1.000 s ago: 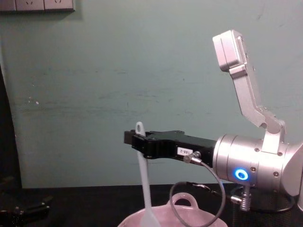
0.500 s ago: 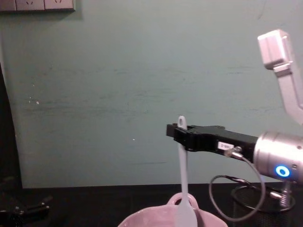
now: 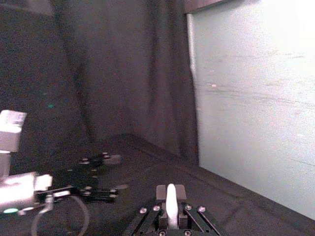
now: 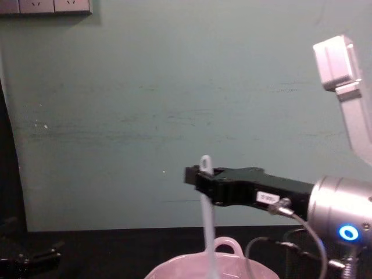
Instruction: Use the one hand to pick up the spoon and stir the clear water in the bowl.
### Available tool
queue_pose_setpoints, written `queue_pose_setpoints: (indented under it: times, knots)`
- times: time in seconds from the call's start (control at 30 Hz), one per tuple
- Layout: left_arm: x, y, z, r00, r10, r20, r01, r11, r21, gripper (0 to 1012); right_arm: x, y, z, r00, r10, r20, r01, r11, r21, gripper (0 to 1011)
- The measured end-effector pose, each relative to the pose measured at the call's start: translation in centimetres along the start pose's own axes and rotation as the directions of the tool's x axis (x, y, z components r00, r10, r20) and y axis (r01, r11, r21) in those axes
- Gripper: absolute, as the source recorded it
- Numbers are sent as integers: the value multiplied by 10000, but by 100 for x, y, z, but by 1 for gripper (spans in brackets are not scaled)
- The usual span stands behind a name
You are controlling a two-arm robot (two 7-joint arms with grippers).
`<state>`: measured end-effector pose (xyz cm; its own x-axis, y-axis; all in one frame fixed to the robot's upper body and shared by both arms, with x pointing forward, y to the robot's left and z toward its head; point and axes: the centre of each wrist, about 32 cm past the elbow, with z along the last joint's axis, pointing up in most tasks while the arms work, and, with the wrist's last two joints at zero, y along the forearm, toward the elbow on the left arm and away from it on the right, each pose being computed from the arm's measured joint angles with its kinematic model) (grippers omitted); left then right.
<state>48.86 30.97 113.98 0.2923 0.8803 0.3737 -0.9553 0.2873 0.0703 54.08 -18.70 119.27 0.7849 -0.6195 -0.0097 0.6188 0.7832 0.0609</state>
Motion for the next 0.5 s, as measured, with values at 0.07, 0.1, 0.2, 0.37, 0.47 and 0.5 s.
queue_pose_setpoints:
  times: [0.07,0.1,0.2,0.37,0.47,0.5]
  knots:
    - [0,0,0,10000,0,0,0,10000,1,1011,-48,39,-7,9998,183,-37,-183,9998,13,111]
    - [0,0,0,10000,0,0,0,10000,-1,1011,-91,87,-6,9993,376,-63,-376,9993,44,111]
    - [0,0,0,10000,0,0,0,10000,0,1011,-146,198,-14,9976,678,-120,-677,9977,68,111]
    - [0,0,0,10000,-1,0,1,10000,0,1011,-152,352,-26,9964,834,-118,-833,9965,97,111]
    - [0,0,0,10000,0,0,0,10000,0,1011,-106,434,-41,9970,758,-129,-756,9971,125,111]
    - [0,0,0,10000,0,0,0,10000,0,1011,-81,460,-47,9975,702,-125,-700,9974,141,111]
